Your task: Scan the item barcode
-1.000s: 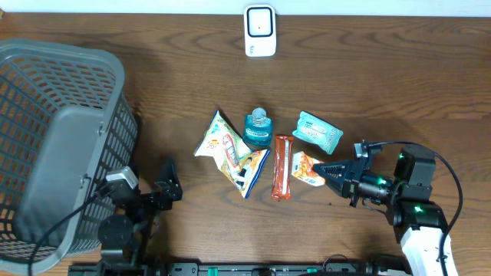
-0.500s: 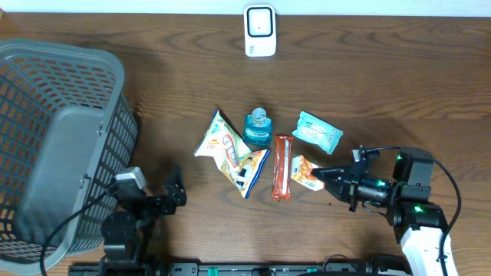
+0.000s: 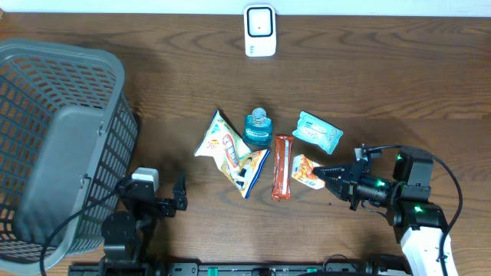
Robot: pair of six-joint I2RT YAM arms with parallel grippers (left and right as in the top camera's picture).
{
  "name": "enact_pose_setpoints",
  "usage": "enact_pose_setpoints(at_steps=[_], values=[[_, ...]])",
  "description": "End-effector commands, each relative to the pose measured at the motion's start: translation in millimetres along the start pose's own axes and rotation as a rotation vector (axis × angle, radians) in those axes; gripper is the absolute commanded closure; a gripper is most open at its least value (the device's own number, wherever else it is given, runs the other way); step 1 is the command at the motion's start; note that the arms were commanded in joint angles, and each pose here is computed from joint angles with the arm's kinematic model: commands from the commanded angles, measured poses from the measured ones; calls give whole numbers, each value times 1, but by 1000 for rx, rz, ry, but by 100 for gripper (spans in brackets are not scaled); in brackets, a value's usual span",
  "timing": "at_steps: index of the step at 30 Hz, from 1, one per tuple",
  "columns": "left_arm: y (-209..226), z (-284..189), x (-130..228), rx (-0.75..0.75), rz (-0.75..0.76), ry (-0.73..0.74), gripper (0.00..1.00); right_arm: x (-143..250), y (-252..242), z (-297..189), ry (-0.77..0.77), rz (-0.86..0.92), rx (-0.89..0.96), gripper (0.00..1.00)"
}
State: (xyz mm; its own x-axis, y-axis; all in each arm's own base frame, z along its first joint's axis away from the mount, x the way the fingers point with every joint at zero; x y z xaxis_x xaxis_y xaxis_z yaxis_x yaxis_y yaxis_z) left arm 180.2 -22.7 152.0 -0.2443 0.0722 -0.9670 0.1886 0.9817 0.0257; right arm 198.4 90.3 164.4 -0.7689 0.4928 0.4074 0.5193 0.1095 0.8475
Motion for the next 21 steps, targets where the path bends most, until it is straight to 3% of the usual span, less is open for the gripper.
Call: enact_pose_setpoints(at_steps=[1,5,13,21], values=[[8,6,1,-62,41,-38,2,0,3,-2,-7,-36,-8,98],[7,14,3,-49,73,-108,2,-2,2,-2,-18,-35,-3,98],[7,17,9,-46,72,-65,2,-2,2,-2,-17,-28,-3,98],[7,19,15,-43,66,-33,2,-3,-3,-2,-35,109,20,98]])
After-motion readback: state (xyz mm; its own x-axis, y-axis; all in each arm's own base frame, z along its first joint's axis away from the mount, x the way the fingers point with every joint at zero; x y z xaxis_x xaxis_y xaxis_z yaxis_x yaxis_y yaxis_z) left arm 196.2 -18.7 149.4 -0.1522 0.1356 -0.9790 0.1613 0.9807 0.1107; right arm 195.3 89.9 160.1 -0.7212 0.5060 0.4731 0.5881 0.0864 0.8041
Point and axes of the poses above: each gripper's point midway between its finger pads, its own z axis out along the fingers, its own y axis along the line the jaws close on, x = y × z, the point moved 5 cm from there along -z, back along the fingers, and after that the axes turned 7 degrees about z, right-handed, at the moved point
